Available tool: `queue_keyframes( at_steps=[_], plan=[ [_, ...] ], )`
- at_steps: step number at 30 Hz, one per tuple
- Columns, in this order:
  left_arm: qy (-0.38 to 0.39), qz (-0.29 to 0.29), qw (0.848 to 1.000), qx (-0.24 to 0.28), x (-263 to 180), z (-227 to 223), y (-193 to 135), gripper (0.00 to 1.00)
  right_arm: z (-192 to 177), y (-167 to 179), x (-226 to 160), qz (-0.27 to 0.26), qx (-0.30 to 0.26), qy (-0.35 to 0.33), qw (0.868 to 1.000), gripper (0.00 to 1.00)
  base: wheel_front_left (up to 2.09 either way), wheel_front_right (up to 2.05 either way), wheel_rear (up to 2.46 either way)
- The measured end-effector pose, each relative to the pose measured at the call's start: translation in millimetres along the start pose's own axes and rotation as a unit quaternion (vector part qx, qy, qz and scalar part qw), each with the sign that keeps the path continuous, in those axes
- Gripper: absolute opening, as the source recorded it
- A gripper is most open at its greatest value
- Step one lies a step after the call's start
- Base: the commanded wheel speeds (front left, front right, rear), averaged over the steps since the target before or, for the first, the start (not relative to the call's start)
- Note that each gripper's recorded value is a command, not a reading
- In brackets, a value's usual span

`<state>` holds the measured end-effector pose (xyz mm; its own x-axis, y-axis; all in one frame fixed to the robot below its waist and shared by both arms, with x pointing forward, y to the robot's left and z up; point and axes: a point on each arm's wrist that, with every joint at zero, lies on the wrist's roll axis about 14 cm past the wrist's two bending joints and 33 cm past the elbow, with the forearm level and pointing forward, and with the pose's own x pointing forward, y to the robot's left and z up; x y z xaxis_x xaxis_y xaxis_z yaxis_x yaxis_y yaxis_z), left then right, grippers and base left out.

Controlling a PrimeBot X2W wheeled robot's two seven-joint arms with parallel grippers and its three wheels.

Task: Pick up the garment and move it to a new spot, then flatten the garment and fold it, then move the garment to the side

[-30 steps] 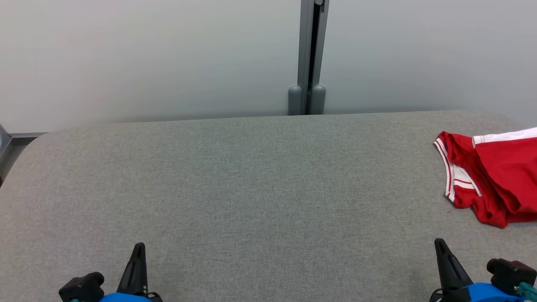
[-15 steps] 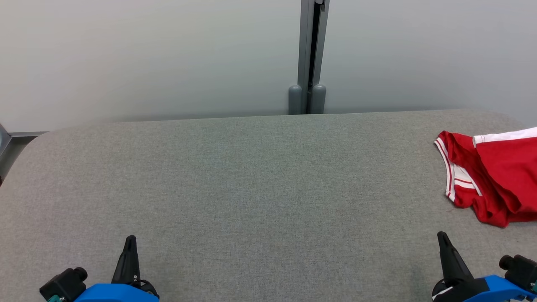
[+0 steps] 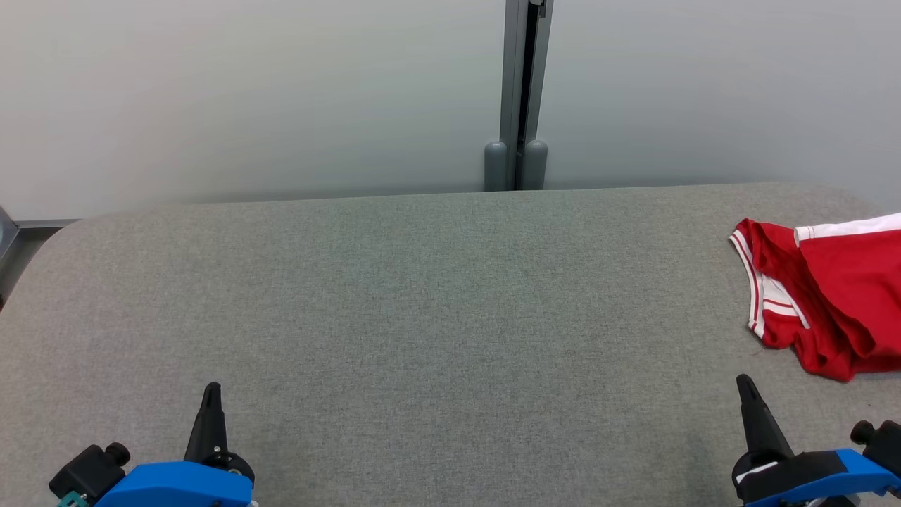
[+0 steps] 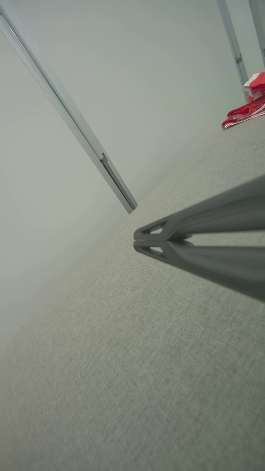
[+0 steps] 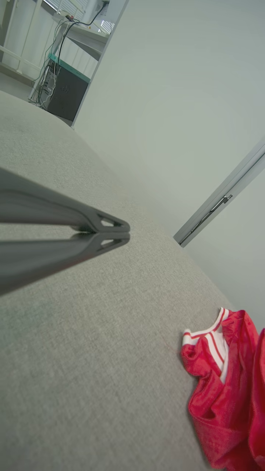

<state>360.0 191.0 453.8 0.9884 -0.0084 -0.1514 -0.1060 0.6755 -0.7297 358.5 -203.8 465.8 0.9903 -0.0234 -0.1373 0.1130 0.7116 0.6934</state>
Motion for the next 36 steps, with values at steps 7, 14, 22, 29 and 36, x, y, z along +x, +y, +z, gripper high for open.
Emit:
queue_keyframes(
  at_steps=[7, 14, 22, 29, 36],
  plan=[
    [-0.004, -0.003, 0.999, -0.049, 3.4, 4.0, -4.6, 0.0, 3.2, 3.2, 3.2, 0.004, 0.052, -0.004, 0.999, 0.0, 0.0, 0.0, 0.0],
    [-0.009, -0.004, 0.996, -0.088, 5.8, 9.4, -6.3, 0.0, 7.1, 7.0, 6.5, 0.009, 0.092, -0.009, 0.996, 0.0, 0.0, 0.0, 0.0],
    [-0.01, -0.008, 0.992, -0.128, 7.4, 12.2, -8.8, 0.0, 9.0, 9.7, 8.6, 0.014, 0.137, -0.009, 0.99, 0.0, 0.0, 0.0, 0.0],
    [-0.016, -0.015, 0.987, -0.161, 10.4, 17.9, -13.0, 0.0, 10.5, 11.6, 10.2, 0.018, 0.172, -0.009, 0.985, 0.0, 0.0, 0.0, 0.0],
    [-0.017, -0.018, 0.981, -0.193, 11.3, 20.4, -14.8, 0.0, 13.5, 15.4, 12.8, 0.025, 0.205, -0.011, 0.978, 0.0, 0.0, 0.0, 0.0]
  ],
)
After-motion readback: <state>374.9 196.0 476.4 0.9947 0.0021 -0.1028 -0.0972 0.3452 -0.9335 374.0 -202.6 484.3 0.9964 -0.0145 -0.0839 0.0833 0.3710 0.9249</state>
